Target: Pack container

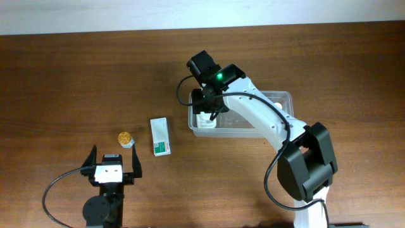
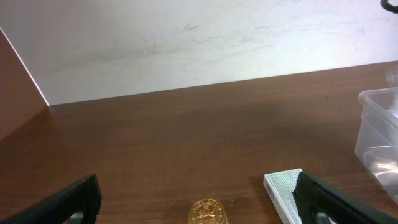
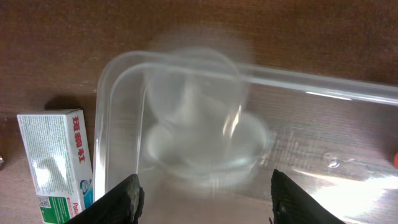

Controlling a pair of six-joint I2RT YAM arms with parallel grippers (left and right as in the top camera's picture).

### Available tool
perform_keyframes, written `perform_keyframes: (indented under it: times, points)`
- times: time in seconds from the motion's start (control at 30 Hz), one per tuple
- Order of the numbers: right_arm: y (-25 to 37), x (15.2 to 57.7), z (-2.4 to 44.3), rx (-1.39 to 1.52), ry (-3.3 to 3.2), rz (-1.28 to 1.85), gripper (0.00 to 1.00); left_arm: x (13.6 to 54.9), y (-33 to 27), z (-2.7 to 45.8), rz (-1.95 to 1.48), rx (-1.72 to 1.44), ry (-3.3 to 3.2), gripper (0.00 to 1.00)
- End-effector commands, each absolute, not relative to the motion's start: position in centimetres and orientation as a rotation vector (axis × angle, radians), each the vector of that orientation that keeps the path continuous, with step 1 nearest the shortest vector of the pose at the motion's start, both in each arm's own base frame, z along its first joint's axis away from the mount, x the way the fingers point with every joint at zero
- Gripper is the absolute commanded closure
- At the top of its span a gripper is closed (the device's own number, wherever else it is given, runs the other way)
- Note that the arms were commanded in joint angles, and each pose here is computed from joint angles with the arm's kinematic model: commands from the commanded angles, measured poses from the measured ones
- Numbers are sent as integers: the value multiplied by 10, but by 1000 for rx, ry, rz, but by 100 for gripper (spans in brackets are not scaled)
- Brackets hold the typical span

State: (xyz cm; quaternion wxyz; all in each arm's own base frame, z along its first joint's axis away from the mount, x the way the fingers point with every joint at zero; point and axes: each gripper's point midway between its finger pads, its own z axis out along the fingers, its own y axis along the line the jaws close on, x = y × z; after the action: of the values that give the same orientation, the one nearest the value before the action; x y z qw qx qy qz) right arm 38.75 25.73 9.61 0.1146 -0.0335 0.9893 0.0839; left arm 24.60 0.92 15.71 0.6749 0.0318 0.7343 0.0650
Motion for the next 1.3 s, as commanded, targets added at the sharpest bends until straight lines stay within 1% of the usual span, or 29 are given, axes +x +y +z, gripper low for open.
perform_keyframes:
  times: [0.0,0.47,0.57,0.63,0.8,1.1,1.17,1.27]
  points:
    - [261,386,98,-106,2891,257,41,246,8,157,151,87,1649,1]
    - [265,395,101,-108,2852,282,40,246,8,157,151,87,1649,0]
    - [269,403,104,-118,2814,293,41,246,8,157,151,87,1649,1]
    - [271,408,107,-150,2786,301,44,246,8,157,151,87,1649,1]
    - [269,417,111,-160,2741,267,44,246,8,157,151,87,1649,1]
    - [261,424,112,-149,2713,191,45,246,8,157,151,87,1649,1]
    - [261,425,112,-147,2707,191,48,246,8,157,151,87,1649,1]
    - [262,427,113,-146,2699,197,48,246,8,157,151,87,1649,1]
